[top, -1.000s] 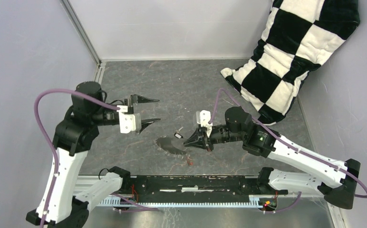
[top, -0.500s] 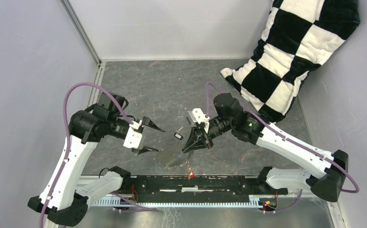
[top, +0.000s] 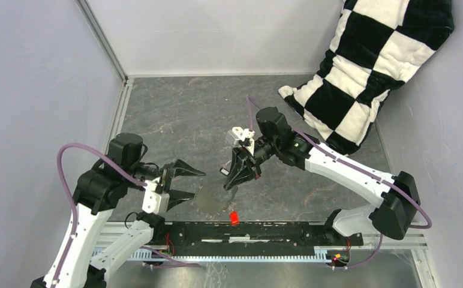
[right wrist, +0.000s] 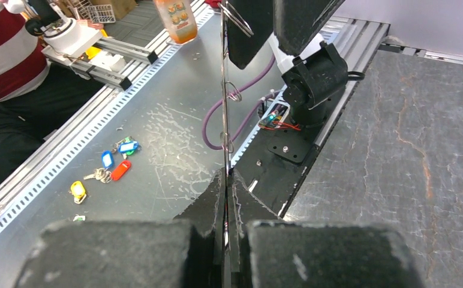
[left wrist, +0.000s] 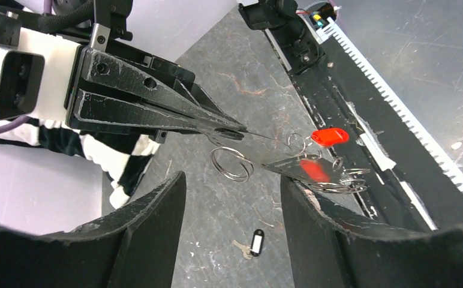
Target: Put the keys on the keyring
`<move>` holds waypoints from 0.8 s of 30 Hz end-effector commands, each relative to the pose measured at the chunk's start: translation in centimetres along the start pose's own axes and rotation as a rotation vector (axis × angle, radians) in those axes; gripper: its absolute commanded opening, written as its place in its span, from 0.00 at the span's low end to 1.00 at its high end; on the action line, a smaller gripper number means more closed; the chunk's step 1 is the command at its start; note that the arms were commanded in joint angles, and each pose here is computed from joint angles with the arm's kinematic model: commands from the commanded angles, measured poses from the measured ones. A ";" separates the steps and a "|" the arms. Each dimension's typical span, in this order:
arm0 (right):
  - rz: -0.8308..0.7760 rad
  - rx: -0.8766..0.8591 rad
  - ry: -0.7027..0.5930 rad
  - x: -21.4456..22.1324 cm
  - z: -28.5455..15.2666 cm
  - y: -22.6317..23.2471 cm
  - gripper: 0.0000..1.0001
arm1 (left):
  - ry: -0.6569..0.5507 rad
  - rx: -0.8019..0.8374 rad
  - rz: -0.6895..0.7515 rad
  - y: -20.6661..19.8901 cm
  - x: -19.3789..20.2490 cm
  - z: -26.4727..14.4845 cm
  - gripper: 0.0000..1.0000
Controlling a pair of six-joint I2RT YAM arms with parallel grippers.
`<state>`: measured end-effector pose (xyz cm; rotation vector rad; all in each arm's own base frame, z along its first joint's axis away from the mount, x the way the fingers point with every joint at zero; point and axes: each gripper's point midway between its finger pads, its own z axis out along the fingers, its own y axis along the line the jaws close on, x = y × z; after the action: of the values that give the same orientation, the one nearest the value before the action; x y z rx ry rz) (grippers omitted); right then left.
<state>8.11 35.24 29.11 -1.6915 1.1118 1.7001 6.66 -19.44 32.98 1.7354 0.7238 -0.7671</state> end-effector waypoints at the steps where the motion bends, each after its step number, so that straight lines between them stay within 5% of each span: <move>1: -0.081 -0.034 -0.039 -2.8 0.0 0.1 0.00 | -0.058 -0.026 0.104 0.5 -0.5 0.4 0.65; 12: -0.025 -0.011 -0.027 -1.5 0.2 -0.7 0.00 | -0.052 -0.054 0.441 1.0 -1.3 0.1 0.55; 24: -0.022 -0.006 -0.028 -1.2 -0.1 -0.8 0.00 | -0.018 -0.176 0.738 1.1 -1.5 -0.5 0.64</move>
<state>8.34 35.66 28.91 -1.6835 1.1324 1.7468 6.32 -19.22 33.43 1.6977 0.2567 -0.3491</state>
